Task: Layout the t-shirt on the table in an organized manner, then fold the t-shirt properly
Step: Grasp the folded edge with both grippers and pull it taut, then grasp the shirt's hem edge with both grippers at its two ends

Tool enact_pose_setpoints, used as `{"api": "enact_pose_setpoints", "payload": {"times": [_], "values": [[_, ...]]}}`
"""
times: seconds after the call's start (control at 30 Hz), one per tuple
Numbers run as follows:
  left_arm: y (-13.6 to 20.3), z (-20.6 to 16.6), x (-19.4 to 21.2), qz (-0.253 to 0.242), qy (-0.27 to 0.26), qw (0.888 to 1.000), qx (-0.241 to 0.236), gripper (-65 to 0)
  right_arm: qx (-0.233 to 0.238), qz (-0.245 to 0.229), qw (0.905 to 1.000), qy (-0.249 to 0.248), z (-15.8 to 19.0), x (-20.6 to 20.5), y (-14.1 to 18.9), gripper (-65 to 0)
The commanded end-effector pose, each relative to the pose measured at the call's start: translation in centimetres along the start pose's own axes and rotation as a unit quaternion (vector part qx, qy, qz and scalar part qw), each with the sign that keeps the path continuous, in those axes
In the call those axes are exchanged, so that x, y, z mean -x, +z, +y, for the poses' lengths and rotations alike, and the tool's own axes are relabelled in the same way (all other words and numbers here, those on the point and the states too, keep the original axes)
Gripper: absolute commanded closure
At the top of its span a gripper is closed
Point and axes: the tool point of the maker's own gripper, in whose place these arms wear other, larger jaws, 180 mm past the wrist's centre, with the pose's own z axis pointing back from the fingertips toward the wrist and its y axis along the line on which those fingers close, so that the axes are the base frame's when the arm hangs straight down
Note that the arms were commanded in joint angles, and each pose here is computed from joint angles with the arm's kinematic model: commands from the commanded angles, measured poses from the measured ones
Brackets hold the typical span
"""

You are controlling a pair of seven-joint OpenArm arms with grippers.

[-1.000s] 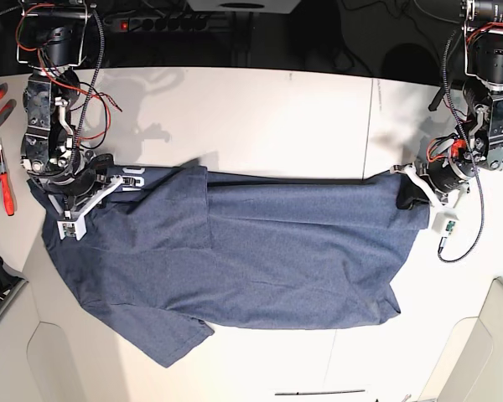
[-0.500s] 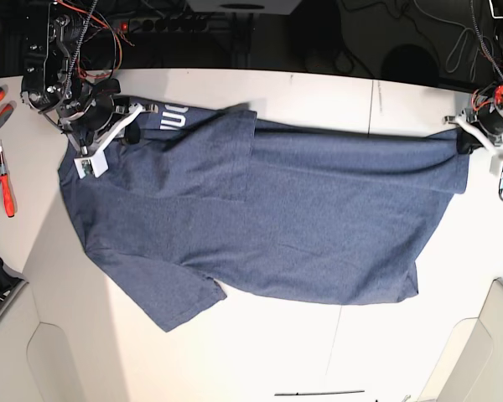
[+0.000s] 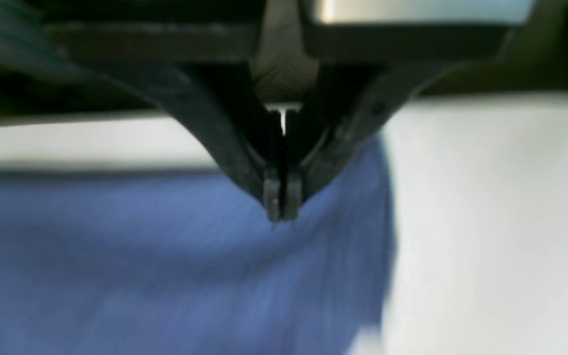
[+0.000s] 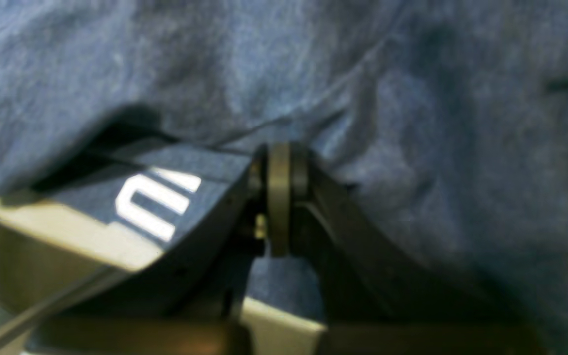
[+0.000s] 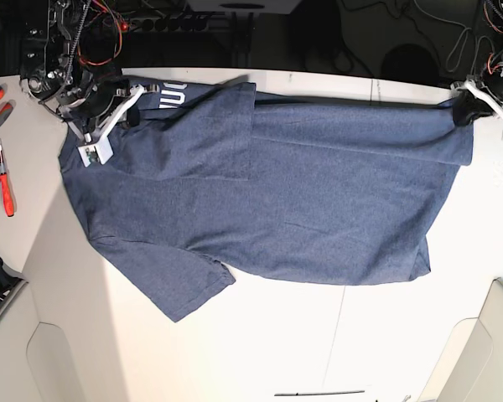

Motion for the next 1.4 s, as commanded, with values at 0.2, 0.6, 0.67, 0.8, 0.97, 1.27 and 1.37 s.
{"api": "enact_pose_setpoints", "payload": {"times": [0.2, 0.6, 0.67, 0.8, 0.97, 1.27, 1.37], "values": [[3.1, -4.9, -12.1, -0.133, -0.08, 0.986, 0.059, -12.8, 0.026, -0.207, 0.9759, 0.064, -0.2, -16.8, 6.8, -21.7], [2.9, -4.9, -11.7, -0.115, -0.092, 0.988, 0.055, -12.8, 0.072, -0.179, 0.9791, -0.065, -13.0, -22.0, 2.4, -28.3], [2.9, -4.9, -11.7, -0.115, -0.092, 0.988, 0.055, -12.9, 0.051, -0.162, 0.981, -0.094, -14.9, -21.5, 1.7, -28.3], [2.8, -4.5, -11.2, -0.098, -0.102, 0.989, 0.044, -21.8, -0.004, -0.117, 0.9822, -0.147, -17.0, -18.8, -0.3, -30.0], [2.7, -4.5, -11.1, -0.096, -0.102, 0.989, 0.045, -25.5, -0.058, -0.081, 0.9703, -0.22, -15.7, -14.2, -3.7, -31.1], [2.7, -4.5, -11.1, -0.096, -0.101, 0.989, 0.045, -25.5, -0.092, -0.058, 0.9679, -0.227, -10.7, -12.6, -7.4, -31.0], [2.7, -4.6, -11.3, -0.099, -0.103, 0.989, 0.045, -25.5, -0.102, -0.05, 0.9701, -0.214, -9.1, -12.7, -8.1, -28.3]]}}
